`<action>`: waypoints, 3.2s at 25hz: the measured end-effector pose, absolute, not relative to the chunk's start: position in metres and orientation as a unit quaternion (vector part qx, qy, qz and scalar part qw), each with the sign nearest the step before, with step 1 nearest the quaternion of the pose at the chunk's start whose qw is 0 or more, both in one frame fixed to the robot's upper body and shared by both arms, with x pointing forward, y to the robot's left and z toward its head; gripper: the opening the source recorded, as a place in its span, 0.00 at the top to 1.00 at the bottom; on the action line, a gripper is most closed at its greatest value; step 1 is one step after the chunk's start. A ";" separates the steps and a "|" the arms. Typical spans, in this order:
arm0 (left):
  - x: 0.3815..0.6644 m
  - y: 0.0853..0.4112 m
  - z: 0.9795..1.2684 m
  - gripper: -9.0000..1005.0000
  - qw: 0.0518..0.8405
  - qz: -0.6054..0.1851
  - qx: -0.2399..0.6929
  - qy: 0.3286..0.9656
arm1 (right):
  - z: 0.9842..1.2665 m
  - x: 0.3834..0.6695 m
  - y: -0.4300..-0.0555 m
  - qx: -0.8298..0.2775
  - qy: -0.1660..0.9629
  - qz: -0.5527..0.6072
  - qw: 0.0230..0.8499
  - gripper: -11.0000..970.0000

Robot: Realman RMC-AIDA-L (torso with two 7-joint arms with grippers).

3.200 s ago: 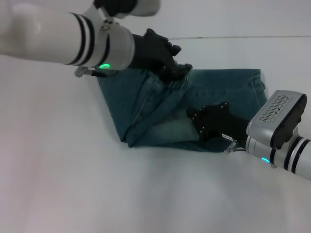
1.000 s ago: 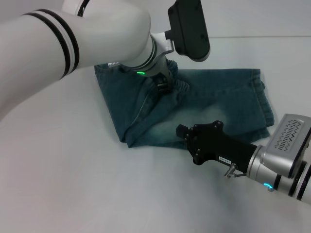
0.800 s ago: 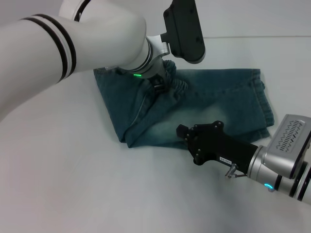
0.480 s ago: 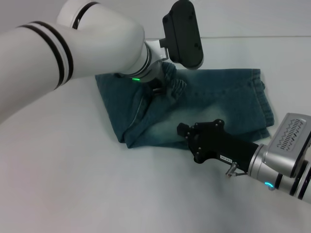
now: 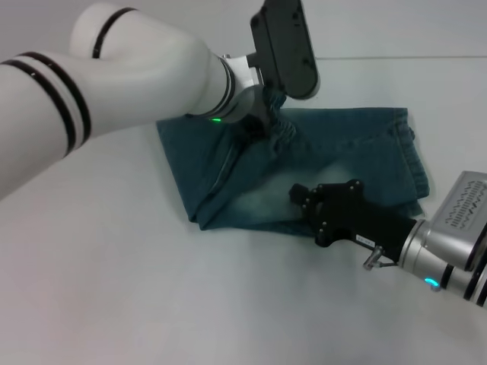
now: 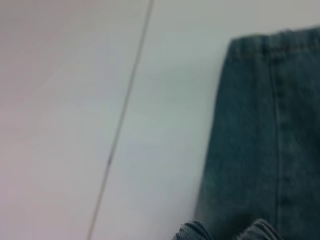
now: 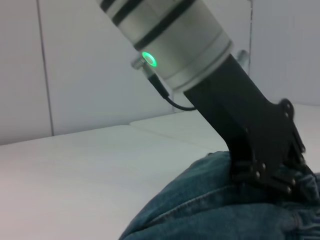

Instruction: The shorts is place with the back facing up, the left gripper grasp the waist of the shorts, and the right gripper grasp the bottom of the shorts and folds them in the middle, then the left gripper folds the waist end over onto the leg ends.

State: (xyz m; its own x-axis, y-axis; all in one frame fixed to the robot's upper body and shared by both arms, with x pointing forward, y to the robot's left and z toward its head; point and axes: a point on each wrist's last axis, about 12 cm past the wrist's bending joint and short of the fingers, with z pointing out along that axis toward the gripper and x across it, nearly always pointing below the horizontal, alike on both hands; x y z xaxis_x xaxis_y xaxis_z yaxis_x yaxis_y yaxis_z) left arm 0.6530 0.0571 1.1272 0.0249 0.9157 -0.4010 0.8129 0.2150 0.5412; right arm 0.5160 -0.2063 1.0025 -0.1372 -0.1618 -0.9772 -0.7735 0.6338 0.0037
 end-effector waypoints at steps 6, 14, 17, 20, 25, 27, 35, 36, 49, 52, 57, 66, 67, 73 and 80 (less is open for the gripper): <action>0.653 0.066 1.143 0.86 0.403 0.055 0.589 0.698 | 1.005 0.519 -0.216 -0.331 0.702 0.254 0.577 0.99; 0.654 0.089 1.155 0.86 0.439 0.052 0.545 0.712 | 1.012 0.534 -0.223 -0.311 0.703 0.227 0.598 0.99; 0.650 0.097 1.168 0.86 0.464 0.048 0.529 0.709 | 1.015 0.546 -0.220 -0.310 0.711 0.212 0.595 0.99; 0.645 0.099 1.180 0.86 0.478 0.042 0.522 0.705 | 1.017 0.557 -0.213 -0.320 0.717 0.201 0.586 0.99; 0.636 0.096 1.194 0.86 0.496 0.025 0.518 0.696 | 1.021 0.571 -0.192 -0.348 0.716 0.196 0.572 0.99; 0.632 0.091 1.200 0.86 0.502 0.011 0.518 0.693 | 1.023 0.574 -0.184 -0.357 0.716 0.199 0.566 0.99; 0.618 0.063 1.213 0.86 0.513 -0.023 0.537 0.670 | 1.024 0.580 -0.160 -0.386 0.722 0.204 0.537 0.99; 0.616 0.059 1.213 0.86 0.513 -0.026 0.540 0.667 | 1.024 0.580 -0.158 -0.388 0.721 0.205 0.536 0.99; 0.613 0.046 1.202 0.85 0.493 -0.030 0.560 0.665 | 1.022 0.535 -0.241 -0.359 0.702 0.264 0.556 0.99; 0.611 0.038 1.200 0.85 0.493 -0.035 0.563 0.662 | 1.023 0.513 -0.264 -0.349 0.695 0.280 0.562 0.99; 0.609 0.024 1.197 0.84 0.501 -0.047 0.557 0.661 | 1.019 0.496 -0.274 -0.339 0.700 0.293 0.556 0.99; 0.597 0.010 1.172 0.82 0.496 -0.079 0.554 0.664 | 1.015 0.500 -0.259 -0.359 0.708 0.311 0.523 0.98; 0.596 0.010 1.172 0.82 0.493 -0.081 0.555 0.665 | 1.016 0.502 -0.259 -0.361 0.708 0.311 0.522 0.98; 0.591 0.014 1.170 0.59 0.473 -0.089 0.559 0.675 | 1.019 0.506 -0.260 -0.362 0.707 0.309 0.522 0.98; 0.577 0.053 1.168 0.37 0.494 -0.101 0.516 0.693 | 1.024 0.508 -0.262 -0.361 0.705 0.315 0.523 0.98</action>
